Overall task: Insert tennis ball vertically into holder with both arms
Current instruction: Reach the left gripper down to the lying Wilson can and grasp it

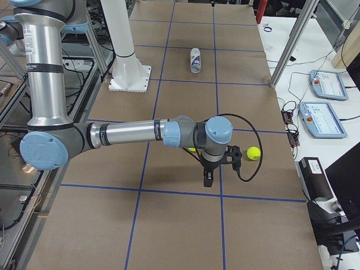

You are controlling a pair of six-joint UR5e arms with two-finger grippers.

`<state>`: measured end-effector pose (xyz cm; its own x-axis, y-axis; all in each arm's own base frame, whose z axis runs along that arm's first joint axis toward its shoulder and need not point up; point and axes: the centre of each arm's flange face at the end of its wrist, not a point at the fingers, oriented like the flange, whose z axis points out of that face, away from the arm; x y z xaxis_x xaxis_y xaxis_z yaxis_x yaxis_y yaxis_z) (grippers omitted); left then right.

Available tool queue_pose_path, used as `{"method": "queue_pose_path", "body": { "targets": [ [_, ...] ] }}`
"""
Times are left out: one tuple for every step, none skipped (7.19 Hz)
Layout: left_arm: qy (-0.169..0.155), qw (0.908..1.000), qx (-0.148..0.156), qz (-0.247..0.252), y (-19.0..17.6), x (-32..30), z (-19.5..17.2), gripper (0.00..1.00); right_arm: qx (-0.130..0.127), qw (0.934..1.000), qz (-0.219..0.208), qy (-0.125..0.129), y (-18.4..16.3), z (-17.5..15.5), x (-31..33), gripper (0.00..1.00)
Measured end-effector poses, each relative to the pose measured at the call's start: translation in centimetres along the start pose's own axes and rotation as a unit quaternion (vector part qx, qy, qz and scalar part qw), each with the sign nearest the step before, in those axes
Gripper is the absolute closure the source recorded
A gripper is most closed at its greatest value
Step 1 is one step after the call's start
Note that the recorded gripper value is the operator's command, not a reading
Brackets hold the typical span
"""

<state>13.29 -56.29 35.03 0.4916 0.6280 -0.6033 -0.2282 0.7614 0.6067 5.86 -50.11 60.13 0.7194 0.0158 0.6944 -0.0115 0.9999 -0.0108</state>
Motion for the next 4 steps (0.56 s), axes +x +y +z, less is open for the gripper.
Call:
{"method": "queue_pose_path", "body": {
  "targets": [
    [0.012,0.9988,0.006,0.048,-3.9,4.7,1.5,0.02,0.003,1.0000,-0.004,0.000,-0.1,-0.3,-0.3,0.01],
    [0.032,0.9951,0.007,0.093,-6.8,10.2,3.6,0.01,0.007,1.0000,-0.006,0.000,-0.1,-0.6,-0.6,0.01],
    [0.039,0.9900,0.006,0.136,-8.8,15.9,6.4,0.01,0.009,0.9999,-0.009,-0.001,-0.1,-0.9,-0.9,0.01],
    [0.018,0.9844,0.010,0.175,-10.1,21.5,9.4,0.01,0.011,0.9999,-0.010,-0.001,-0.1,-1.1,-1.1,0.01]
  ]
}}
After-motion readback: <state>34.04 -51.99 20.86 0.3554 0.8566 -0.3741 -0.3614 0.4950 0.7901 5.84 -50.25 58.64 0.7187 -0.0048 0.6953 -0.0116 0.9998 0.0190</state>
